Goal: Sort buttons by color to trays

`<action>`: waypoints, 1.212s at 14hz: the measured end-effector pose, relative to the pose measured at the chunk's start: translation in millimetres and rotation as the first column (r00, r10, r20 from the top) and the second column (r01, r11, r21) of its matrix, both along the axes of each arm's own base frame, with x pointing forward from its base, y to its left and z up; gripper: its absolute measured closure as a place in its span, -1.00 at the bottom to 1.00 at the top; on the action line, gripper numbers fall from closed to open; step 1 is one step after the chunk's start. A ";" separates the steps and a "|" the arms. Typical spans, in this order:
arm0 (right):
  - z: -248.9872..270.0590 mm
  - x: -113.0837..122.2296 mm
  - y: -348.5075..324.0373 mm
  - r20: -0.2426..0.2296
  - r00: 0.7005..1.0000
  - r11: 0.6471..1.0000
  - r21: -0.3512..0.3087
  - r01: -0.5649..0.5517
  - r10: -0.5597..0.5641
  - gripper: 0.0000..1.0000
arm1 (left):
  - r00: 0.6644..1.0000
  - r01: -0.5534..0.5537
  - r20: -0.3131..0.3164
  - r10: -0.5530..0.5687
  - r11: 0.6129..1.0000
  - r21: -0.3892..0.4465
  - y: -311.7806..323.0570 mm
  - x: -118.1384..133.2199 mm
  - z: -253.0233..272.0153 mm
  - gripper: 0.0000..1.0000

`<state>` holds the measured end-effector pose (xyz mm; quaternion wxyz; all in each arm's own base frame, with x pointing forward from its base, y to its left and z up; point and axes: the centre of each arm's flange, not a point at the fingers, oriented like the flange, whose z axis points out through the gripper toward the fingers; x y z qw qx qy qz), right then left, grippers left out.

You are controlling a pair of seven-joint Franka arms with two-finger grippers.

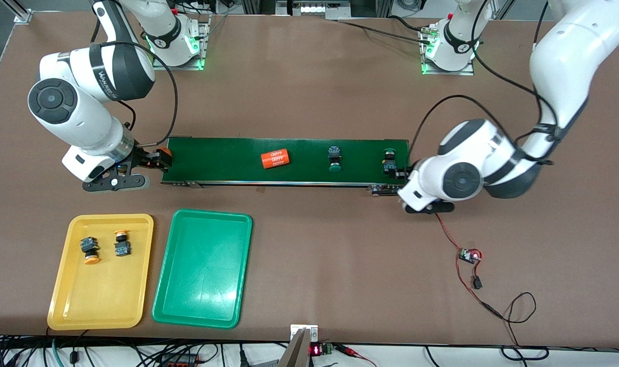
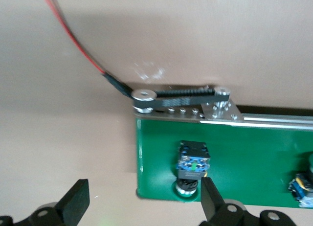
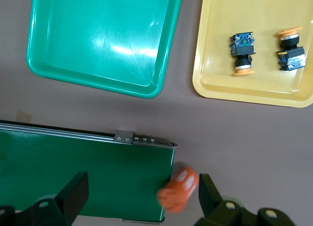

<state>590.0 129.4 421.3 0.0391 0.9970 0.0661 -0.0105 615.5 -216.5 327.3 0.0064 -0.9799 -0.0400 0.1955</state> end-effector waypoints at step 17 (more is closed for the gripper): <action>-33.9 -64.8 193.3 0.049 0.986 0.984 0.079 0.157 -0.161 -1.00 | 0.981 0.134 0.153 -0.115 0.984 -0.114 181.1 33.7 184.2 -1.00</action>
